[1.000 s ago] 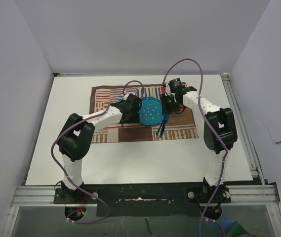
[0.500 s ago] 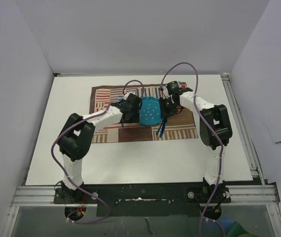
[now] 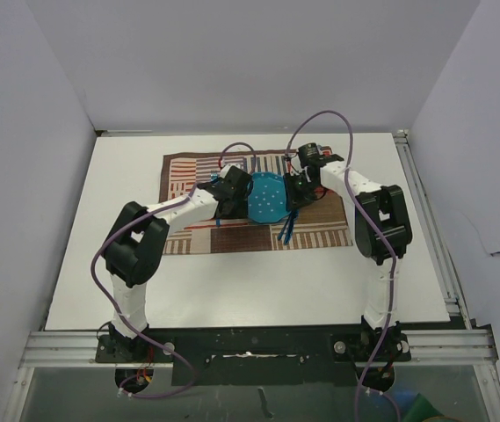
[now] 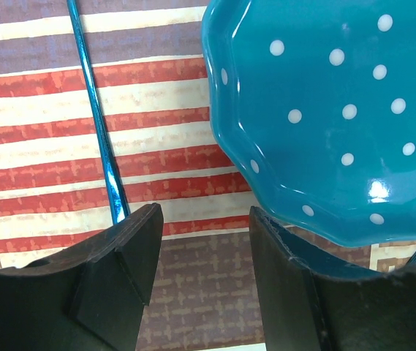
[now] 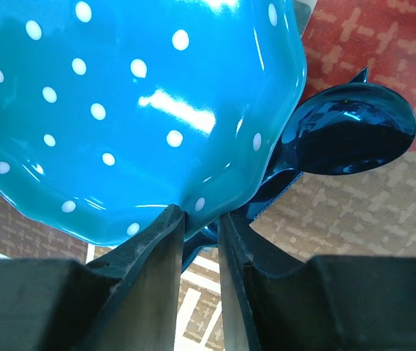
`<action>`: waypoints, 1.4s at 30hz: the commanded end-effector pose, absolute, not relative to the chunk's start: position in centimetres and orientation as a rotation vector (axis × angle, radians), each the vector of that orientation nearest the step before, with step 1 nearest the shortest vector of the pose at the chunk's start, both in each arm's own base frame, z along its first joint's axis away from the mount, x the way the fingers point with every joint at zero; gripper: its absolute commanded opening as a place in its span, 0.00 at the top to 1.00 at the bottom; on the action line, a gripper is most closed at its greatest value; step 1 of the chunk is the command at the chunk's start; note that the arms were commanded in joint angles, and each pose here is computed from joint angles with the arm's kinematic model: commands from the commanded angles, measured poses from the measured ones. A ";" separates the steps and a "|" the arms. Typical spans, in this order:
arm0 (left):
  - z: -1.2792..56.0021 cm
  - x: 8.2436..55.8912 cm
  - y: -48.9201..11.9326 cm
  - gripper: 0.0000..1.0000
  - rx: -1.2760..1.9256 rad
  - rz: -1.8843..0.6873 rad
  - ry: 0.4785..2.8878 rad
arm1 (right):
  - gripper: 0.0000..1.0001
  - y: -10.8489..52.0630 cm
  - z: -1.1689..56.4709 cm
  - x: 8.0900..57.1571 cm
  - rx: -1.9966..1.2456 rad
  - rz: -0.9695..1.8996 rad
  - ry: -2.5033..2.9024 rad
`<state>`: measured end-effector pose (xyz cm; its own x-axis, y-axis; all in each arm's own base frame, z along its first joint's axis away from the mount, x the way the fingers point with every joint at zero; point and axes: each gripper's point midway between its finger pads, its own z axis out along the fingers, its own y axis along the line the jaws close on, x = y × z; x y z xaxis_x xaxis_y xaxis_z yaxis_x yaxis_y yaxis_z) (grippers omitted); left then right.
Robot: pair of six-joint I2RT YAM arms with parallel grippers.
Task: Set the dinner table for one person
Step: Move the plate onto the napkin.
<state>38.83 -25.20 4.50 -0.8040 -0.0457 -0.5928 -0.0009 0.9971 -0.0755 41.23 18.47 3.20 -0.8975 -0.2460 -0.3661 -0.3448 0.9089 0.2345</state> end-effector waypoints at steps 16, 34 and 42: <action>6.1 39.6 -25.8 0.48 -0.040 -0.128 2.447 | 0.81 25.7 3.4 39.3 -0.762 0.716 2.666; 6.4 39.3 -25.6 0.48 -0.039 -0.117 2.438 | 0.45 26.0 4.2 39.4 -0.737 0.698 2.622; 9.4 39.1 -26.8 0.48 0.026 -0.141 2.348 | 0.36 26.2 6.9 39.2 -0.746 0.691 2.536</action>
<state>38.28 -25.11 4.49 -0.7943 -0.0162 -0.6073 0.0163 0.9987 -0.0479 39.15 24.62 2.97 -0.8277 -0.3910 -0.4026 -0.5308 0.7782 0.3355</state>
